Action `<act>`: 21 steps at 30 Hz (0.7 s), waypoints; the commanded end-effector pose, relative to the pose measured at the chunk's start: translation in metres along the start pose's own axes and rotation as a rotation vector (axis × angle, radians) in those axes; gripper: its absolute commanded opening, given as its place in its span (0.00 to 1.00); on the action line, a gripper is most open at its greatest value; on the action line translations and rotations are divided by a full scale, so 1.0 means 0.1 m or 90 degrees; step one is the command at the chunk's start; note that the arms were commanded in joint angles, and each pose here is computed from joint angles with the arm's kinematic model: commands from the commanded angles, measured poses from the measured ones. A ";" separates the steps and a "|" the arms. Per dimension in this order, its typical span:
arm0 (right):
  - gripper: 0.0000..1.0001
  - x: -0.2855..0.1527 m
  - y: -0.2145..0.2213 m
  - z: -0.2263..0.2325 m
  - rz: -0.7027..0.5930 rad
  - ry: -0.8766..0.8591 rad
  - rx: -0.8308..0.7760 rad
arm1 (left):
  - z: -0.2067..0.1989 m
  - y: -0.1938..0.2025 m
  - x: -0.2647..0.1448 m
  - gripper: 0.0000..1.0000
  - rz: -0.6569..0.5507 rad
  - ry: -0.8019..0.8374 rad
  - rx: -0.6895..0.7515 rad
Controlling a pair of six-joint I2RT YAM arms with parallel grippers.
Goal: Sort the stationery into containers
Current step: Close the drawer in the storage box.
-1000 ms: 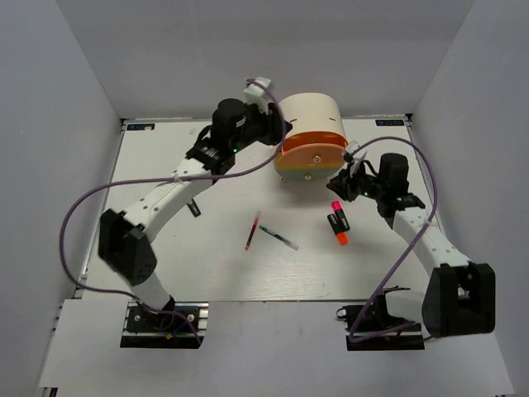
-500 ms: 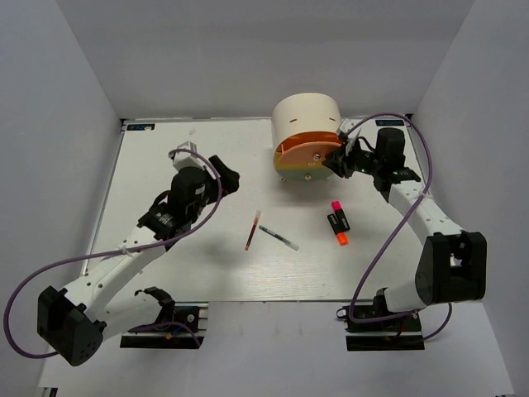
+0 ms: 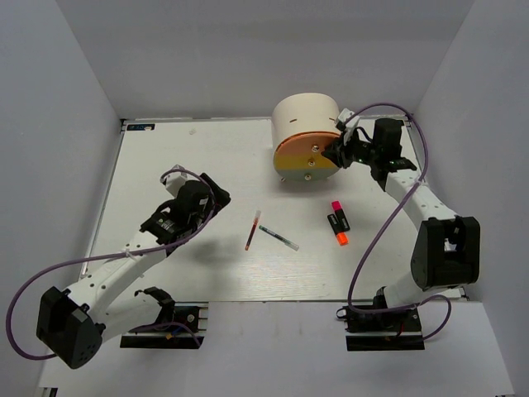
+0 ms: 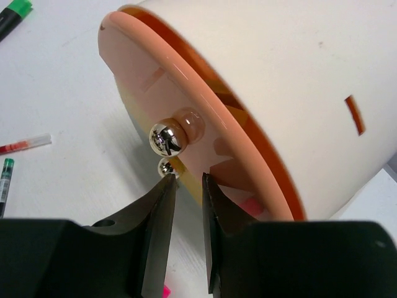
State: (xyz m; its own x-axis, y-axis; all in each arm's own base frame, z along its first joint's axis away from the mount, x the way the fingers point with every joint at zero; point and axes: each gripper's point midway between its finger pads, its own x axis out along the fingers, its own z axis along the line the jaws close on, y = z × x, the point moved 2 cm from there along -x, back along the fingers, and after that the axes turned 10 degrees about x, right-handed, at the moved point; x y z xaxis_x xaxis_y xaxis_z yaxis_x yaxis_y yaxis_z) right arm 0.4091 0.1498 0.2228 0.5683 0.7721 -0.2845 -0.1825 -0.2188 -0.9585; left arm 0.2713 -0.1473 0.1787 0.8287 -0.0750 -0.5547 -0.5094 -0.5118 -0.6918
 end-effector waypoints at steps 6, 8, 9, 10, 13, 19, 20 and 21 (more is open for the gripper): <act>0.30 0.08 -0.33 -0.22 -0.046 0.041 -0.029 | 0.14 -0.03 0.04 1.00 -0.004 -0.068 -0.003; 0.31 0.09 -0.32 -0.24 -0.043 0.044 -0.023 | 0.23 0.01 0.08 1.00 0.009 -0.102 0.009; 0.31 0.09 -0.32 -0.24 -0.043 0.042 -0.020 | 0.23 -0.01 0.08 1.00 0.007 -0.110 0.012; 0.31 0.09 -0.32 -0.20 -0.043 0.031 -0.020 | 0.23 -0.02 0.08 1.00 0.012 -0.117 0.017; 0.35 0.03 -0.25 -0.09 -0.030 0.005 -0.013 | 0.28 -0.01 0.14 1.00 0.018 -0.146 0.056; 0.90 -0.10 0.07 0.26 0.006 -0.041 0.067 | 0.31 -0.06 0.31 1.00 0.031 -0.165 0.158; 0.90 -0.12 0.13 0.28 0.013 -0.034 0.084 | 0.32 -0.06 0.37 1.00 0.041 -0.168 0.169; 0.90 -0.12 0.15 0.28 0.012 -0.028 0.114 | 0.37 -0.07 0.42 1.00 0.043 -0.177 0.183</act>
State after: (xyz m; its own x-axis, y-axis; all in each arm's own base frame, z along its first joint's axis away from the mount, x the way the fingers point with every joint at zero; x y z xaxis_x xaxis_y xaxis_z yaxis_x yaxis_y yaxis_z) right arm 0.3879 0.1536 0.2081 0.5247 0.7922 -0.3116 -0.2867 -0.1802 -0.9409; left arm 0.2881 -0.1232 0.1369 0.7029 0.1311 -0.6991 -0.6349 -0.3275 -0.6997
